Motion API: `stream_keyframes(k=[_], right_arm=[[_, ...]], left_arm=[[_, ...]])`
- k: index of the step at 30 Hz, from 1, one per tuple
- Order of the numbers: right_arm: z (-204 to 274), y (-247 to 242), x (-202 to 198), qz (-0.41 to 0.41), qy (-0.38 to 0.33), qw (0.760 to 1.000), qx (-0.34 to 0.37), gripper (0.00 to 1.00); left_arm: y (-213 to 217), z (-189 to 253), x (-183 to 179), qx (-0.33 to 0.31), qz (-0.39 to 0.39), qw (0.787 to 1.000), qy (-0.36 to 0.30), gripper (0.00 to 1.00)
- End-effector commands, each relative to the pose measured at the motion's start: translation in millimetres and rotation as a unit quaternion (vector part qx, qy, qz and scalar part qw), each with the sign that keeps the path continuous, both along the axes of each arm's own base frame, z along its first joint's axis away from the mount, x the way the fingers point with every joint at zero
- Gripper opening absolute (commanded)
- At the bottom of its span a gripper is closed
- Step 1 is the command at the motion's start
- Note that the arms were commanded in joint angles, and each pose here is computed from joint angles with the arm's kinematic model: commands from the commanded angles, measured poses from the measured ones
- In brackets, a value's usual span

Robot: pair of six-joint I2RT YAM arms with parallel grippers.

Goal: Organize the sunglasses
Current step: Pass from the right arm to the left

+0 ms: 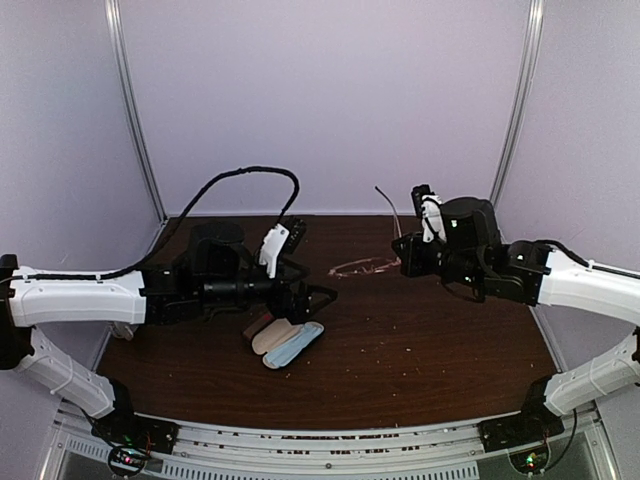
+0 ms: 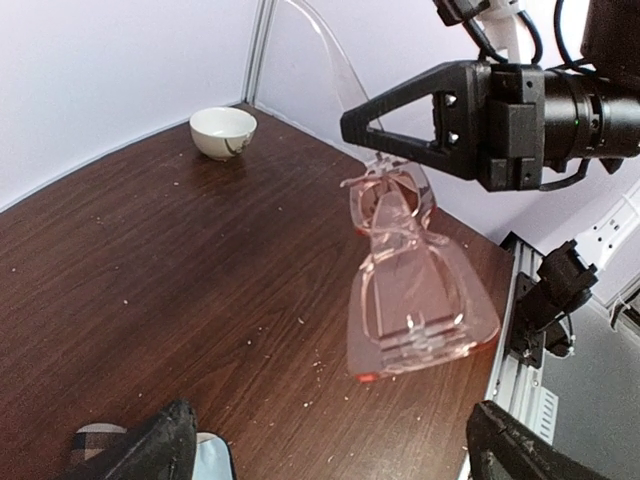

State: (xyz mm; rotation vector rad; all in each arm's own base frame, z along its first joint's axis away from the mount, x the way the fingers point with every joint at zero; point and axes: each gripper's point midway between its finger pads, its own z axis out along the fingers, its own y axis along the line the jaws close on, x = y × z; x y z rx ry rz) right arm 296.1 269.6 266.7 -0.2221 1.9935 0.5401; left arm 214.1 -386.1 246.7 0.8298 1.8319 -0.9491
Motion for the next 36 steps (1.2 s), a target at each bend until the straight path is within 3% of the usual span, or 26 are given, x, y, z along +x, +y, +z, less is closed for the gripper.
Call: stream_keyframes(k=[1, 15, 22, 30, 36], right_arm=[[5, 9, -3, 0.008, -0.005, 1.0, 0.023, 0.0], [0, 19, -3, 0.002, -0.003, 1.0, 0.023, 0.0], [0, 19, -3, -0.007, -0.009, 1.0, 0.018, 0.0], [0, 15, 0, -0.019, -0.015, 1.0, 0.012, 0.0], [0, 17, -1, -0.016, -0.015, 1.0, 0.012, 0.0]], left_arm=[[-12, 29, 0, -0.061, -0.021, 0.998, 0.001, 0.97], [-37, 49, 2, -0.138, -0.039, 0.986, 0.081, 0.87], [-40, 41, 14, -0.16, -0.004, 0.977, 0.144, 0.73], [-46, 36, 13, -0.164, -0.015, 0.974, 0.153, 0.66], [-49, 32, 12, -0.16, -0.021, 0.975, 0.153, 0.49]])
